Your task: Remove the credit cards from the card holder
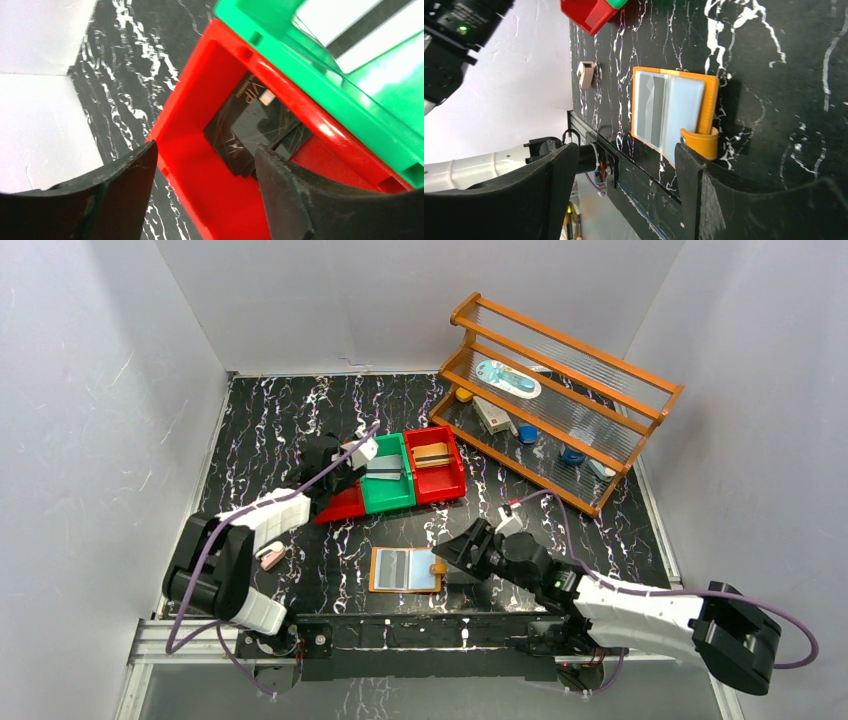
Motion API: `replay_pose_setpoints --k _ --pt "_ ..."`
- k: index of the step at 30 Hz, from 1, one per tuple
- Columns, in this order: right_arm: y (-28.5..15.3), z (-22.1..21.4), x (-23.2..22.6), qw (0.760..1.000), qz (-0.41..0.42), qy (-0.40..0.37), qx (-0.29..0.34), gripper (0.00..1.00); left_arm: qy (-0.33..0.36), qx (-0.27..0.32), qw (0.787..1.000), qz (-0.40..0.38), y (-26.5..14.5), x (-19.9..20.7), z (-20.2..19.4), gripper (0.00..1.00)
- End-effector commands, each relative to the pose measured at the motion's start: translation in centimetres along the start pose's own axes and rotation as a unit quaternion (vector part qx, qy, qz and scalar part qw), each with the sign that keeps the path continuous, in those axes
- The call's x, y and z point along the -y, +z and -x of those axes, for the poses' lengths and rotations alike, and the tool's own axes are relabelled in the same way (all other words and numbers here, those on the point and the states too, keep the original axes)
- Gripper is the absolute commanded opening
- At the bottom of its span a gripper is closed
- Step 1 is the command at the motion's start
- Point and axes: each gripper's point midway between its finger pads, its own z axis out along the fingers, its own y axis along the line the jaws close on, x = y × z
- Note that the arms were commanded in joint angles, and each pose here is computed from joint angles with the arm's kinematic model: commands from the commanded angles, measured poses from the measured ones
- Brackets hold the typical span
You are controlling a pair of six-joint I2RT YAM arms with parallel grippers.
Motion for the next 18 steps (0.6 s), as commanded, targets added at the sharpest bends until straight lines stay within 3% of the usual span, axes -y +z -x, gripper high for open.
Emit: replay_pose_setpoints --k 1,5,10,14,18 --pt "1.1 0.1 -3.7 0.999 0.007 -0.039 -0.024 0.77 -0.086 0.062 0.992 0.074 -4.2 -5.1 3.5 0.77" --pt "3.2 -0.4 -4.8 0.995 -0.033 -0.078 -0.051 0.75 -0.223 0.124 0.966 0.043 -9.0 -5.6 6.1 0.91" --pt "5.6 -0.9 -3.1 0.982 -0.138 -0.121 -0.050 0.74 -0.424 0.167 0.885 -0.095 -14.4 -1.5 8.7 0.94" --pt "6.5 -1.6 -2.1 0.960 -0.224 -0.165 -0.035 0.78 -0.527 0.111 0.834 -0.115 -16.1 1.0 6.4 0.95" --pt "7.7 -2.5 -2.1 0.939 -0.272 -0.207 -0.035 0.82 -0.585 0.063 0.807 -0.058 -16.6 1.6 2.7 0.95"
